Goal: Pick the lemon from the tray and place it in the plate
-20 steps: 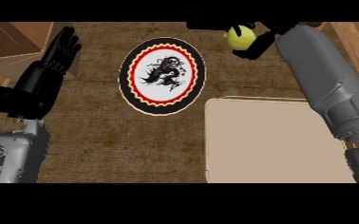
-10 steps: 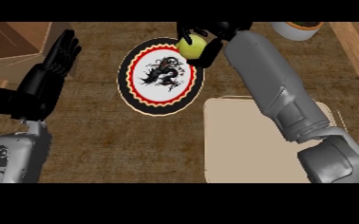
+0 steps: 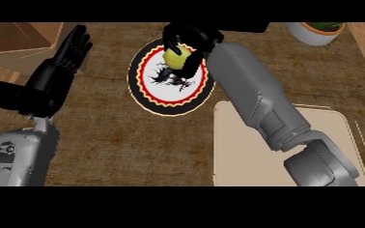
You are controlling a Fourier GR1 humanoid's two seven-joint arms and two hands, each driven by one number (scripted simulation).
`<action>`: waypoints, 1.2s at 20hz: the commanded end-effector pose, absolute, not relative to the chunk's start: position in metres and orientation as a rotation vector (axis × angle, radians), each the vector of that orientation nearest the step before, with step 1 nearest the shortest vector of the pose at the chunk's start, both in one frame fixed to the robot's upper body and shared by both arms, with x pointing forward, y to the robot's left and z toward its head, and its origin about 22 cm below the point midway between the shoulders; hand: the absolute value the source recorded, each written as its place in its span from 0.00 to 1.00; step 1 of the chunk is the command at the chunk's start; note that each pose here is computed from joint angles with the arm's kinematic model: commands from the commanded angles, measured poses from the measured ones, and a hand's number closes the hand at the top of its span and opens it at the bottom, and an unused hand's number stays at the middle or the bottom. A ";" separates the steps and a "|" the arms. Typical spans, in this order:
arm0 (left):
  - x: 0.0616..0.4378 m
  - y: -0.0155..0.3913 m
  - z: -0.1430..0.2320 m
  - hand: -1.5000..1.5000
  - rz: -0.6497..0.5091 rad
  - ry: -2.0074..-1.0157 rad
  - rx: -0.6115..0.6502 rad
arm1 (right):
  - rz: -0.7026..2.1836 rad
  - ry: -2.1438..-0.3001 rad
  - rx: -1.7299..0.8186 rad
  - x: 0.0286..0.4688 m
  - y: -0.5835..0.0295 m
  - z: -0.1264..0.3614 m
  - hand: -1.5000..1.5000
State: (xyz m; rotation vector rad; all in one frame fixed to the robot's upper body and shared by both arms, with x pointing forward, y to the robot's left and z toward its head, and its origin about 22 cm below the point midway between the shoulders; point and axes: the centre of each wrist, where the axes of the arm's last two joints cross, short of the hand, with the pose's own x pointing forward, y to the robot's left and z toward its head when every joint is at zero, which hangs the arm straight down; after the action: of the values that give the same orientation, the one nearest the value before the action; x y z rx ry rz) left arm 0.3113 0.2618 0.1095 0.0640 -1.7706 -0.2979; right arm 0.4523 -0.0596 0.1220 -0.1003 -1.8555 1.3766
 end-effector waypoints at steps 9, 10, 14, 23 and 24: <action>0.329 0.248 0.114 0.50 -0.332 -1.794 0.020 | 1.317 -1.676 -0.091 0.439 -0.076 0.067 0.00; 0.333 0.226 0.120 0.50 -0.352 -1.805 -0.005 | 1.286 -1.670 -0.078 0.440 -0.072 0.073 0.00; 0.328 0.222 0.107 0.50 -0.375 -1.788 -0.015 | 1.191 -1.722 0.060 0.439 -0.071 0.076 0.00; 0.330 0.245 0.116 0.50 -0.340 -1.795 0.036 | 0.827 -1.770 0.291 0.447 -0.068 0.098 0.00; 0.332 0.238 0.111 0.50 -0.349 -1.793 0.008 | 0.810 -1.786 0.293 0.447 -0.068 0.097 0.00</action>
State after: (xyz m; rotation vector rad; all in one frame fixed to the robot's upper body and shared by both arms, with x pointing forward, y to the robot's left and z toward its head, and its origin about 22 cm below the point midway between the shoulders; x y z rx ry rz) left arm 0.3302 0.2357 0.1126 0.0135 -1.7936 -0.3451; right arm 0.4437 -0.0704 0.0877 0.2060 -1.7857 0.9128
